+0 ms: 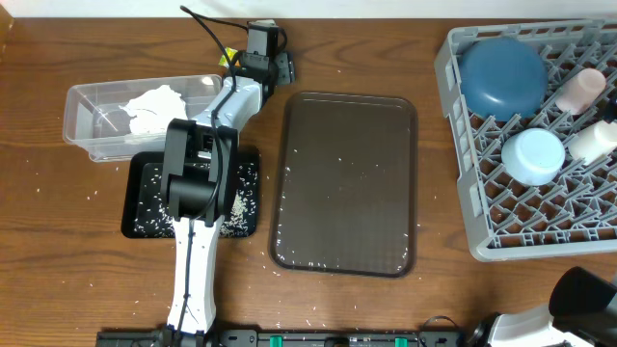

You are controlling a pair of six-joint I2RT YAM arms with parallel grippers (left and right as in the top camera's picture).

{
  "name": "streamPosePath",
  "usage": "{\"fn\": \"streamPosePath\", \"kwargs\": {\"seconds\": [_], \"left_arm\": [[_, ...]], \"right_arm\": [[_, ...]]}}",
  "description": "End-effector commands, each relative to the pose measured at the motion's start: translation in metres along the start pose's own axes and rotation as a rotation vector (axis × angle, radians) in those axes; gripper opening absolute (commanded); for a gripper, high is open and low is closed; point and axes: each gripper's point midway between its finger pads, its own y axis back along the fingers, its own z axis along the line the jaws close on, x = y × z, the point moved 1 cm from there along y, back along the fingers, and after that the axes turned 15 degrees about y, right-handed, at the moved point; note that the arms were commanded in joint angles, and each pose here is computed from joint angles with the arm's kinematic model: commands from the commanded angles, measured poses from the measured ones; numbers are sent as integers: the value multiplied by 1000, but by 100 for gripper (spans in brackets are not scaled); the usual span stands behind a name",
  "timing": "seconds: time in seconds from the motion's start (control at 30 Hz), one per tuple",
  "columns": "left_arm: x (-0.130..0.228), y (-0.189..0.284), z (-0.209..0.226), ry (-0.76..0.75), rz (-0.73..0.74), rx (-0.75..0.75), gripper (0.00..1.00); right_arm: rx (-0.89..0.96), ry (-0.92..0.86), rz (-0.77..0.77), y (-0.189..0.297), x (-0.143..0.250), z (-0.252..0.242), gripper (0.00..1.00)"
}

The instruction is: Sort waste into correct bins and load items into the dishwasher rack

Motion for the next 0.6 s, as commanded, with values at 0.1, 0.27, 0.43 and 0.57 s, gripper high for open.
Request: {"fn": "streamPosePath", "kwargs": {"seconds": [0.1,0.27,0.43,0.57], "left_arm": [[15,-15,15,23,12,-59,75],[36,-29,31,10,54,-109,70],[39,-27,31,15,69,-116,55],[44,-27,34,13,88,-127,36]], "right_arm": [[9,4,9,-3,0,-3,99],[9,4,9,-3,0,-3,99],[9,4,9,-3,0,-3,99],[9,4,9,-3,0,-3,99]]}}
